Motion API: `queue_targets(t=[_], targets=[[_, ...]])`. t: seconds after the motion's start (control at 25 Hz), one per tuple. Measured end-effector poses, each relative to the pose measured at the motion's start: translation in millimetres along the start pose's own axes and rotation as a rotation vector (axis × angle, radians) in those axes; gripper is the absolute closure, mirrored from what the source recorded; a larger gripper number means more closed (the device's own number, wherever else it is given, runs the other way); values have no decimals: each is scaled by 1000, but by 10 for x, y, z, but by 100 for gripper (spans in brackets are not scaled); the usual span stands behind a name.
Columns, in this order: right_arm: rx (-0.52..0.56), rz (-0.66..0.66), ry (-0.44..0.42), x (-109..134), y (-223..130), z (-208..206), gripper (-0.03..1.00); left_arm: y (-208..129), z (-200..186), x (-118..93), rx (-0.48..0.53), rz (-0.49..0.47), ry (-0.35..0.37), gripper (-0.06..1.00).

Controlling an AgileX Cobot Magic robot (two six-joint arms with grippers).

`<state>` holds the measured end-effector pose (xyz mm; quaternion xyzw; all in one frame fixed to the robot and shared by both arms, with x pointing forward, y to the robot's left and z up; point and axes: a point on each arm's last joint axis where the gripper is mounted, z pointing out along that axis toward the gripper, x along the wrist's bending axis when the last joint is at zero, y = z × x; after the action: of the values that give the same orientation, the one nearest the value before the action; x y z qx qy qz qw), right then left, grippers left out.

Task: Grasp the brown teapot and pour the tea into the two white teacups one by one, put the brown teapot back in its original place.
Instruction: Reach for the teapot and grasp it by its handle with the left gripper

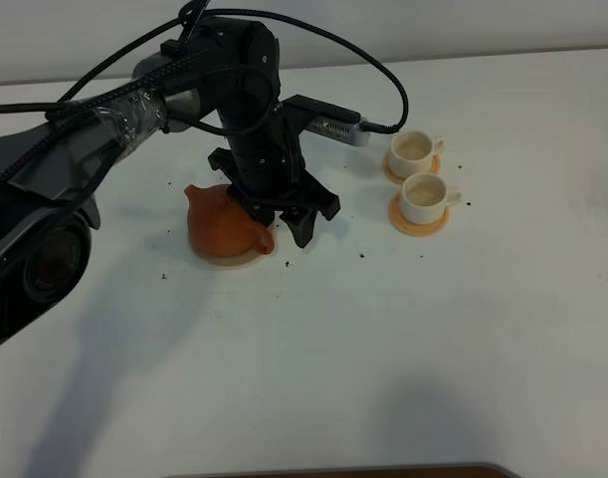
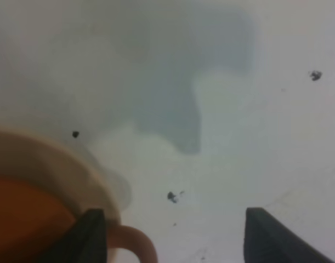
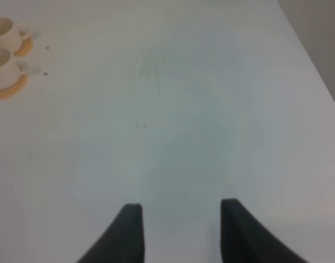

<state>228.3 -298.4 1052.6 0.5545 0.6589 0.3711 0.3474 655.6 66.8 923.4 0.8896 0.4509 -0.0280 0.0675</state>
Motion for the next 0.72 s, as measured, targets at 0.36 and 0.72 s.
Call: queue_targets(t=[0.36,0.72], targets=[[0,0,0,0,0,0,60,0,0,1,0,41,1,37],[0,0,0,0,0,0,60,27,-1,-56,-28,-55,-63,37]])
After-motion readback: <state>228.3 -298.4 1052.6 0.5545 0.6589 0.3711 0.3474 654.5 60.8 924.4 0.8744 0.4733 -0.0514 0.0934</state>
